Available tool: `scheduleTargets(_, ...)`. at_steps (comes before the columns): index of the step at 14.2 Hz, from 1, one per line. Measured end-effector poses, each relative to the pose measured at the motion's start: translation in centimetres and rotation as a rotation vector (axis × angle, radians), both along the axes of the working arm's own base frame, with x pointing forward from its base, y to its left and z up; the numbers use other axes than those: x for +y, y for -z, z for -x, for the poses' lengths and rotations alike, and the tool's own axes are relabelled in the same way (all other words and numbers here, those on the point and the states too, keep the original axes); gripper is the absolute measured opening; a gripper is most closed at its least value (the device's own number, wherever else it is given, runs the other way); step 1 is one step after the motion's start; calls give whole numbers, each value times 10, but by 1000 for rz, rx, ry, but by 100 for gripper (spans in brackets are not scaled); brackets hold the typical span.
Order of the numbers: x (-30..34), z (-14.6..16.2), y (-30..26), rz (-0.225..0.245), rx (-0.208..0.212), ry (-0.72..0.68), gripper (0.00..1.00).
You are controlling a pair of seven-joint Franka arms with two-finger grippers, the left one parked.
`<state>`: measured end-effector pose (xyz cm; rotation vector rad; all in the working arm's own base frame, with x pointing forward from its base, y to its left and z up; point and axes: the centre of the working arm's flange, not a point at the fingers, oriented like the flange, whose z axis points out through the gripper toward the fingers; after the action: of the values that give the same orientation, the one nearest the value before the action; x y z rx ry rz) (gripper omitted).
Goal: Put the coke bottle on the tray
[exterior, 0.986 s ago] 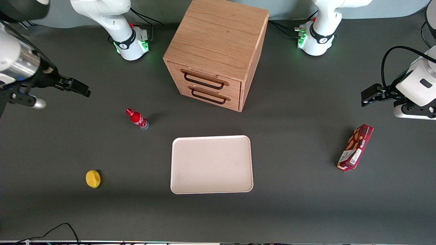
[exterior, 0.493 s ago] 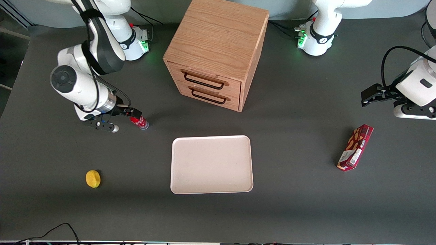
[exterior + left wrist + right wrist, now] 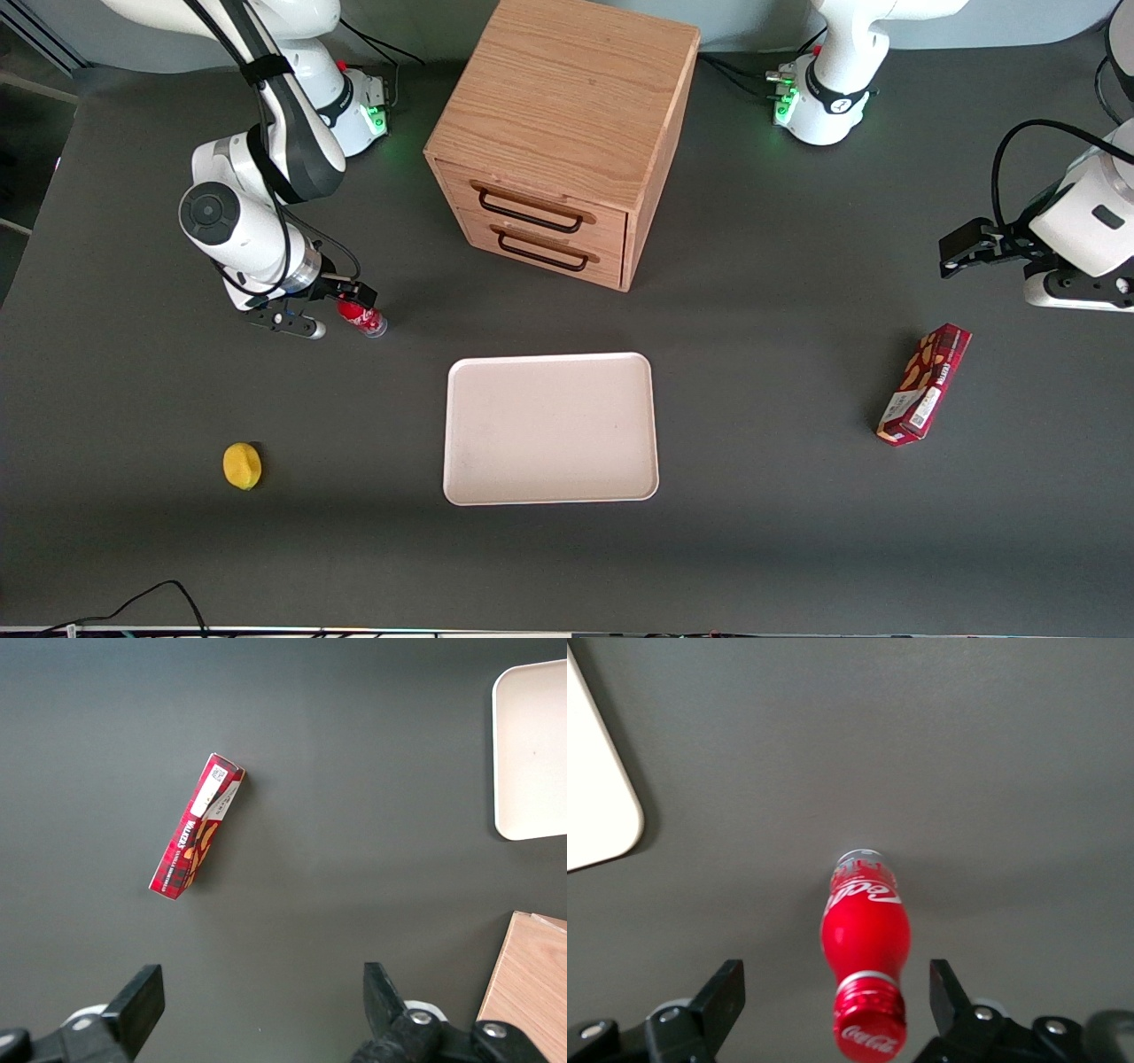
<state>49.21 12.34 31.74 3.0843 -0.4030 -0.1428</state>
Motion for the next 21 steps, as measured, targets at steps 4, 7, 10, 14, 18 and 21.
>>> scheduleTargets(4,-1,1,-1,15,-6,-15,44)
scheduleTargets(7,-1,1,-4,19,-11,-19,32)
scheduleTargets(10,-1,-4,-29,35,6,-22,32)
scheduleTargets(14,-2,-39,-156,44,-6,-24,32)
scheduleTargets(18,11,-80,-263,13,9,16,32)
scheduleTargets(21,58,-141,-254,-64,10,159,32)
